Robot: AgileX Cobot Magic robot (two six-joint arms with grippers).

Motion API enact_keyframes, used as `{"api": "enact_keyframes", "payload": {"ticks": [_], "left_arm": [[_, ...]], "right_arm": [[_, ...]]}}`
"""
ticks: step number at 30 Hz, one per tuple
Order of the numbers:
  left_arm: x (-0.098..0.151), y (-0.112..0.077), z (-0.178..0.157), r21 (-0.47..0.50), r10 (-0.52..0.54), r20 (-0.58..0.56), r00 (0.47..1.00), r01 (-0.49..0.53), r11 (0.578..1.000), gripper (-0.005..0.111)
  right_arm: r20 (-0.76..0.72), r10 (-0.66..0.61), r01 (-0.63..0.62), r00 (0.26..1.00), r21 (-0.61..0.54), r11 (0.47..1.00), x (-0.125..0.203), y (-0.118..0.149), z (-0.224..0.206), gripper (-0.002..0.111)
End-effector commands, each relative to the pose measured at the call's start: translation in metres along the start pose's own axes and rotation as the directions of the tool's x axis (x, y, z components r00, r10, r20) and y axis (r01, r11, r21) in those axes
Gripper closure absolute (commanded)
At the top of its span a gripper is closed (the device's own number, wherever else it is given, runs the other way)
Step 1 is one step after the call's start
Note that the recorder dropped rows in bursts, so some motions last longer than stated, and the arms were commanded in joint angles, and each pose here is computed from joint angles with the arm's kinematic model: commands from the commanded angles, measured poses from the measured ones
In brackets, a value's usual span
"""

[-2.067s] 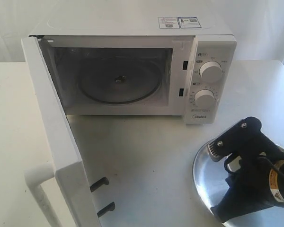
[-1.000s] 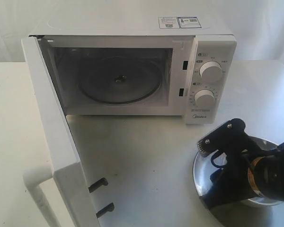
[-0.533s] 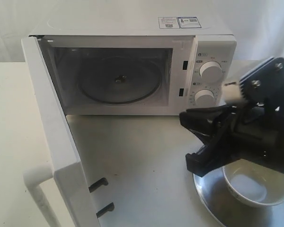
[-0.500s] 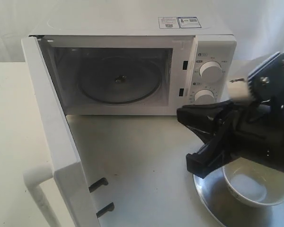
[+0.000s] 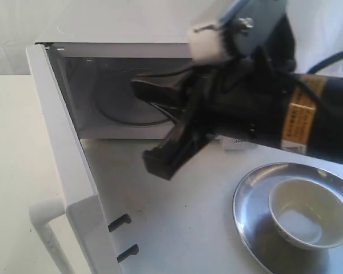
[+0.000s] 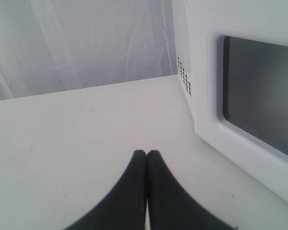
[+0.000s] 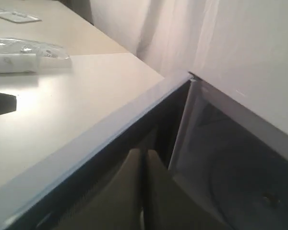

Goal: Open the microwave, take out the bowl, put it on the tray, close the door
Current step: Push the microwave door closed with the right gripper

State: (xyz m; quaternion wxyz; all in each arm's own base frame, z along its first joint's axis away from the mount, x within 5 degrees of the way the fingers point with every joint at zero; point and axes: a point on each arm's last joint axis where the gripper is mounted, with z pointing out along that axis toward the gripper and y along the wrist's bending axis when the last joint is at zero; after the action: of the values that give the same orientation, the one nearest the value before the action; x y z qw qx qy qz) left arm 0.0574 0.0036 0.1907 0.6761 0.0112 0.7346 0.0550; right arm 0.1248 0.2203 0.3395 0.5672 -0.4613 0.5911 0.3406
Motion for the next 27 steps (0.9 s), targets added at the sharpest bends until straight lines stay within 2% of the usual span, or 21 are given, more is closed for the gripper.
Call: {"api": "enact_keyframes", "payload": {"ticks": [1, 3, 7, 11, 17, 25, 27], "left_arm": [[-0.001, 0.000, 0.000, 0.000, -0.008, 0.009, 1.000, 0.008, 1.000, 0.107], [-0.001, 0.000, 0.000, 0.000, -0.008, 0.009, 1.000, 0.008, 1.000, 0.107], [-0.001, 0.000, 0.000, 0.000, -0.008, 0.009, 1.000, 0.008, 1.000, 0.107], [-0.001, 0.000, 0.000, 0.000, -0.008, 0.009, 1.000, 0.008, 1.000, 0.107], [-0.001, 0.000, 0.000, 0.000, -0.008, 0.009, 1.000, 0.008, 1.000, 0.107], [-0.001, 0.000, 0.000, 0.000, -0.008, 0.009, 1.000, 0.008, 1.000, 0.107], [-0.001, 0.000, 0.000, 0.000, -0.008, 0.009, 1.000, 0.008, 1.000, 0.107]], "right_arm": [[-0.070, -0.078, 0.085, 0.995, 0.104, 0.991, -0.029, 0.001, 0.024, 0.108], [-0.107, -0.080, 0.095, 0.991, 0.143, 0.985, -0.038, 0.003, 0.037, 0.108], [-0.097, -0.152, 0.164, 0.984, 0.133, 0.977, -0.059, 0.016, 0.062, 0.108], [-0.166, -0.181, 0.212, 0.969, 0.196, 0.957, -0.067, 0.026, 0.088, 0.108], [-0.291, -0.303, 0.374, 0.907, 0.227, 0.899, -0.052, 0.051, 0.126, 0.108], [-0.447, -0.316, 0.458, 0.837, 0.255, 0.852, -0.018, 0.057, 0.145, 0.108], [-0.482, -0.353, 0.515, 0.802, 0.258, 0.818, -0.013, 0.055, 0.148, 0.108]]}}
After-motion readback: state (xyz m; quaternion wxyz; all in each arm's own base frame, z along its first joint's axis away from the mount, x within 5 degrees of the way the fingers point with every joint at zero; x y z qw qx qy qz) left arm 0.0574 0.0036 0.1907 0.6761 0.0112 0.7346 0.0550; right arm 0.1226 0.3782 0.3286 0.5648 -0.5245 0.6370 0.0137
